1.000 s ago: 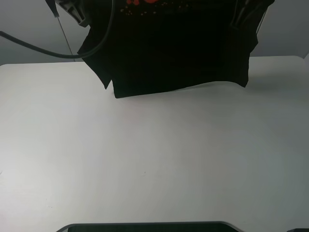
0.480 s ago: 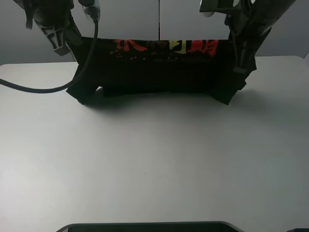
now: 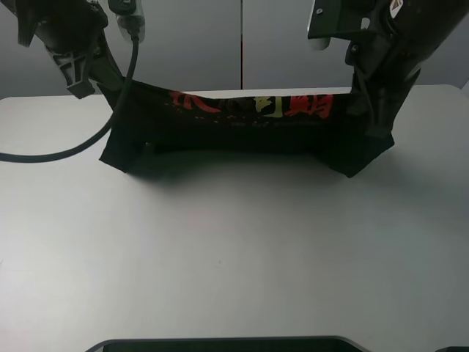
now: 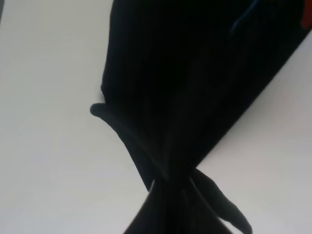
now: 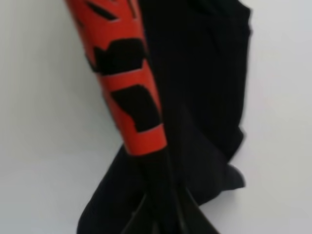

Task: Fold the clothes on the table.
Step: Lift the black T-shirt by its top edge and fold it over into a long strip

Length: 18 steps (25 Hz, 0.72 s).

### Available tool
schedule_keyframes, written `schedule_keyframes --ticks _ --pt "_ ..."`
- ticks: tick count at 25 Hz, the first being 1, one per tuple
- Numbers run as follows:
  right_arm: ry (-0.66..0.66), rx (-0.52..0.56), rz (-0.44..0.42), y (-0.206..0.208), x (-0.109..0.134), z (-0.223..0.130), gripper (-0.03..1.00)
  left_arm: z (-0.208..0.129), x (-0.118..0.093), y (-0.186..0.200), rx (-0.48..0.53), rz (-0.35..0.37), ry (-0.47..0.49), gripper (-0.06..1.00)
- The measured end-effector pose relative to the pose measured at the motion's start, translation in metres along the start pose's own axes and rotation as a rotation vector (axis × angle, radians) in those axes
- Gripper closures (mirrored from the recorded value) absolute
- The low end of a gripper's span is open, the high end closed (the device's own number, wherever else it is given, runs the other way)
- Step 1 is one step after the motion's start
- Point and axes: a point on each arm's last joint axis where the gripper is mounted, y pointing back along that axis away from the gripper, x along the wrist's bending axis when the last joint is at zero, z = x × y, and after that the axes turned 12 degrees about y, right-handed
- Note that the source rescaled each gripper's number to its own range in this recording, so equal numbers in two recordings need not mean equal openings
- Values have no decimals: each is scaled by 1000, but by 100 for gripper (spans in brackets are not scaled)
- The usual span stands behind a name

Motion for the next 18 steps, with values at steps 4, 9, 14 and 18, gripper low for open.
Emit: schedule_keyframes --ticks 4,9,14,18 --pt "-19 -20 42 -1 17 -6 96 -16 -13 1 -6 1 5 94" --pt "-31 -43 43 1 23 -8 96 -30 -24 -2 -27 15 19 94" --pt "-30 -54 38 -10 25 -7 96 -32 -22 -17 -39 44 77 94" --pt "-58 -53 16 -27 18 -4 96 -27 -15 -31 -71 93 117 94"
